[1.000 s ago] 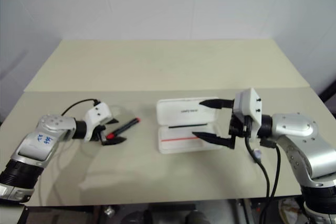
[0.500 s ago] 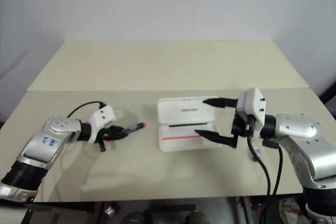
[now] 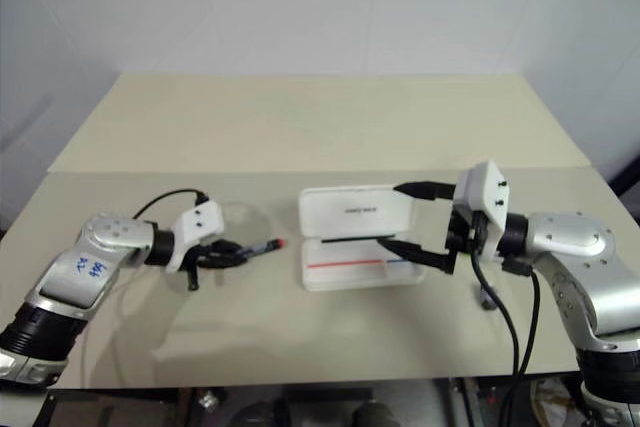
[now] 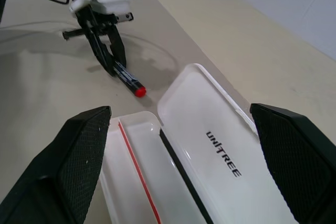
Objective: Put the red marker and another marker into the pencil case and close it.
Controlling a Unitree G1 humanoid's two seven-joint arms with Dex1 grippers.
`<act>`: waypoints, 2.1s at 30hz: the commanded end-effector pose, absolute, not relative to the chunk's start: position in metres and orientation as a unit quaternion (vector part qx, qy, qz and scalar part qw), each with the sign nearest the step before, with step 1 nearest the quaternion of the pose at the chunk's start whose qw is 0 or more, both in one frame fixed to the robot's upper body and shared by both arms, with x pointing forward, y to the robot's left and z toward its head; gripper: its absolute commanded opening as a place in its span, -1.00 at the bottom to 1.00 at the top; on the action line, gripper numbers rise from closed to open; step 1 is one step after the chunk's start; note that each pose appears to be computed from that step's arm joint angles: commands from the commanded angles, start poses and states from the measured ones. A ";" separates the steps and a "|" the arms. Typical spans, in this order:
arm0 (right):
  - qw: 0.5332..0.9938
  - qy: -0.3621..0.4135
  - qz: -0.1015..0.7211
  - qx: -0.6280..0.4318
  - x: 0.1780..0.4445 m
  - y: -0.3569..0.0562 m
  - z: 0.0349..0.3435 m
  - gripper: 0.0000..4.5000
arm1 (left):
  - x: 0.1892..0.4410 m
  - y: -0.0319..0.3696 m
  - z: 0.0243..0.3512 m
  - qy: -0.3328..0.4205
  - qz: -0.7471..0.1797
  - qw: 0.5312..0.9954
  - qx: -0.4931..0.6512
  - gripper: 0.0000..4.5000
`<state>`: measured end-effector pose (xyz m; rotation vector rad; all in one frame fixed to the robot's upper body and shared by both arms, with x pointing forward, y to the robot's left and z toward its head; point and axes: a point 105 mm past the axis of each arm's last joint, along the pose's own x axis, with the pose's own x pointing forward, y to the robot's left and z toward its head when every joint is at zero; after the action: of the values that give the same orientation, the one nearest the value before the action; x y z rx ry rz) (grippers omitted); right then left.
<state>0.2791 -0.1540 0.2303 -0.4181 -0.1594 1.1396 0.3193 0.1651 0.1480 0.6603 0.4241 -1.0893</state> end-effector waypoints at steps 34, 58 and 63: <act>0.881 -0.052 0.421 -0.207 0.238 -0.192 0.222 1.00 | 0.331 0.012 0.158 0.119 -0.632 0.685 0.342 -0.75; 0.892 -0.067 0.406 -0.188 0.232 -0.180 0.221 1.00 | 0.348 0.001 0.154 0.113 -0.591 0.725 0.334 -0.75; 0.891 -0.067 0.409 -0.186 0.233 -0.179 0.221 1.00 | 0.349 0.000 0.154 0.115 -0.587 0.728 0.334 -0.01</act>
<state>0.2369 -0.1848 0.2127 -0.3783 -0.1000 0.8316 0.3445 0.0012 0.1396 0.7301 0.2974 -1.3206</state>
